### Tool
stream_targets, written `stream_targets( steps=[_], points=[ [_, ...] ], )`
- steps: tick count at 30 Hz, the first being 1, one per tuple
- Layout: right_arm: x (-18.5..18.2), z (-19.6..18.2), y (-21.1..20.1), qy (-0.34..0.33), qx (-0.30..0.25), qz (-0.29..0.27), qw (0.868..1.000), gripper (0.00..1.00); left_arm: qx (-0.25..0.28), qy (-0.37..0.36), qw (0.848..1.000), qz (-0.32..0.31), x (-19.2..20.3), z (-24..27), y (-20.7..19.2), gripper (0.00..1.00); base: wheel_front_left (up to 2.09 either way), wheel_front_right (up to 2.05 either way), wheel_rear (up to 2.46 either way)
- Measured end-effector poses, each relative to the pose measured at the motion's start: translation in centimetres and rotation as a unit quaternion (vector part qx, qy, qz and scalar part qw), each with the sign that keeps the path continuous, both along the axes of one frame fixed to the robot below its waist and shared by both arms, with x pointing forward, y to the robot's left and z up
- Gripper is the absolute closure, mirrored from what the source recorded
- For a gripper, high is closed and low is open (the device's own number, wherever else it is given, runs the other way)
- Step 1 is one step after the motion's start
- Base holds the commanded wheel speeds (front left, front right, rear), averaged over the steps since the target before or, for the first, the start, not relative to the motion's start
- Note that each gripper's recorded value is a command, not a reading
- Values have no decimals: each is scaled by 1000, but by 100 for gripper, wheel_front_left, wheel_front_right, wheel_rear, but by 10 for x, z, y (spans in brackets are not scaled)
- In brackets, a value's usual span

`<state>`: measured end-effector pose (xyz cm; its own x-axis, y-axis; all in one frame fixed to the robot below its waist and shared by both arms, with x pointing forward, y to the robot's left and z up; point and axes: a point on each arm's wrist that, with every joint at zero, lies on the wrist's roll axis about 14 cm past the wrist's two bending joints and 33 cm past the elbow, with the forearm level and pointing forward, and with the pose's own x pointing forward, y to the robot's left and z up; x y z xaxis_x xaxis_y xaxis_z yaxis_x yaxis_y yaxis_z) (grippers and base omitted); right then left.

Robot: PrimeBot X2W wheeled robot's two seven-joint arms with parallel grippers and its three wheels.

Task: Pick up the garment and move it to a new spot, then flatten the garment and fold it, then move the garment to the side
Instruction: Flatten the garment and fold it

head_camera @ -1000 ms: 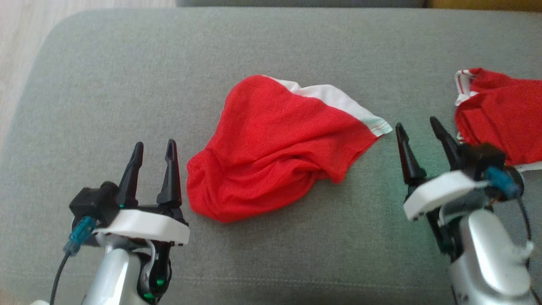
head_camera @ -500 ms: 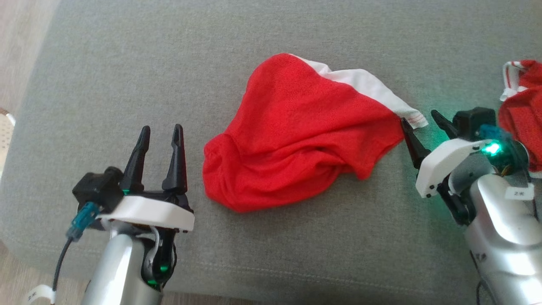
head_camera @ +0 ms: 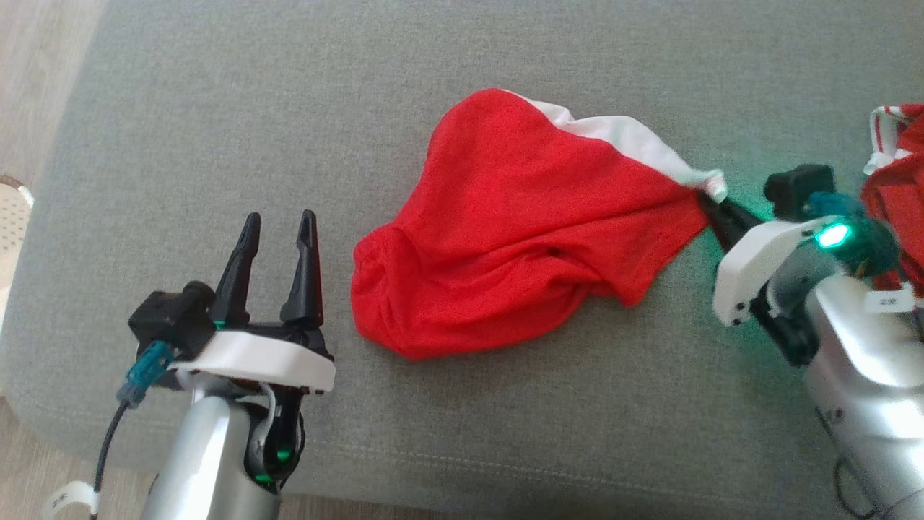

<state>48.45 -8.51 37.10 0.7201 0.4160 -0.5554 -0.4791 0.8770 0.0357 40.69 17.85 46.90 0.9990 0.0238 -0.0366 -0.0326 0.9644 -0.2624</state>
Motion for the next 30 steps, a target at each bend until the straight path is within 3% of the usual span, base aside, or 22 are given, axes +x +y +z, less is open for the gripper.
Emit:
stream_targets(
  steps=[4,8,11,15,18,20,23,28,30],
  points=[
    [19,21,-17,-58,-32,4,998,100,0,-6,1000,-2,0,5,-2,0,0,0,0],
    [56,77,-31,-158,-65,0,985,100,-5,-17,1000,-8,-2,13,-7,0,0,0,0],
    [87,153,-40,-272,-73,-14,959,100,-5,-29,1000,-8,-4,22,-8,0,0,0,0],
    [101,259,-41,-419,-62,-28,905,100,-7,-39,999,-2,-11,31,-7,0,0,0,0],
    [88,301,-22,-482,-53,-12,874,100,-11,-40,999,0,-18,32,-8,0,0,0,0],
    [75,308,-5,-500,-49,7,864,100,-13,-39,999,1,-22,31,-9,0,0,0,0],
    [50,276,21,-481,-43,49,874,100,-15,-37,999,-4,-26,30,-13,0,0,0,0],
    [-9,177,38,-370,-17,89,925,100,-22,-40,999,-15,-24,31,-22,0,0,0,0],
    [-33,154,43,-335,1,94,938,100,-23,-39,999,-18,-23,31,-25,0,0,0,0]
  ],
)
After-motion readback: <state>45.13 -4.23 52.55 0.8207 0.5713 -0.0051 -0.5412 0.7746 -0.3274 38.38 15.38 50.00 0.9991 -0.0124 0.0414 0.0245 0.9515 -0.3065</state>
